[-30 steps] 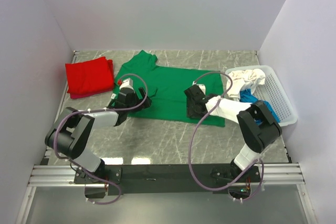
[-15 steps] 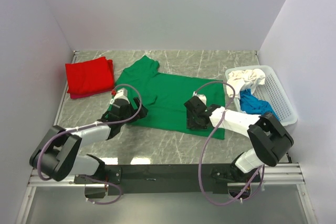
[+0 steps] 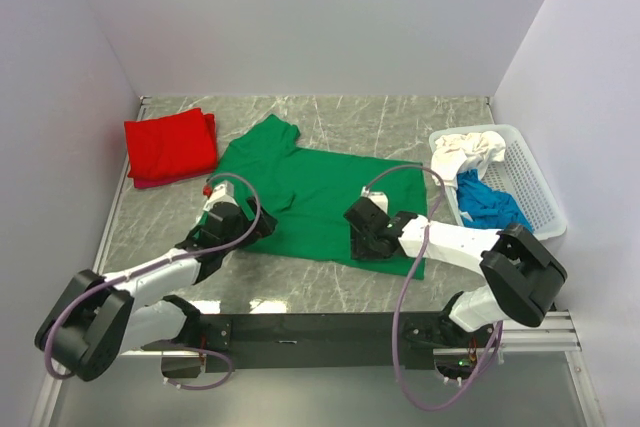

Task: Fold and stack the t-shirts
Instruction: Fold the tshirt

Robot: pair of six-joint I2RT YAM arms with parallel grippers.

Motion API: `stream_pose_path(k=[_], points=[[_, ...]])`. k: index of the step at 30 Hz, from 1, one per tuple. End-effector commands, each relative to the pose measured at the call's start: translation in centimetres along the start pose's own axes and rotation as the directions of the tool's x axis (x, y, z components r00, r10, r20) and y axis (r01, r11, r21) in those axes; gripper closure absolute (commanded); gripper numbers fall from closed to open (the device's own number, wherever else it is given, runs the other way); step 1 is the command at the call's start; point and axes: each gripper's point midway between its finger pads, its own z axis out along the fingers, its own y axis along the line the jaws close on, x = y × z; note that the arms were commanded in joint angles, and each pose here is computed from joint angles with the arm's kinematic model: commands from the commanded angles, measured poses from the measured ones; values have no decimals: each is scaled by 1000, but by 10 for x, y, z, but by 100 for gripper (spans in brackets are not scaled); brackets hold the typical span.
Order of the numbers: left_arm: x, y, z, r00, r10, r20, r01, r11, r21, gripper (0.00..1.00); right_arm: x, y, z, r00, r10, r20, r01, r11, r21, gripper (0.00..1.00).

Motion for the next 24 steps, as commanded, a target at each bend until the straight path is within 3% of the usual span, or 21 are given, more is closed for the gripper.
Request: stream_pose_path(k=[1, 24], points=[[22, 26, -11, 998, -32, -55, 27, 995, -91, 1, 59, -16, 0, 983, 0, -183, 10, 999, 52, 43], [17, 42, -32, 998, -66, -18, 62, 985, -158, 1, 111, -23, -13, 969, -32, -245, 48, 997, 59, 42]])
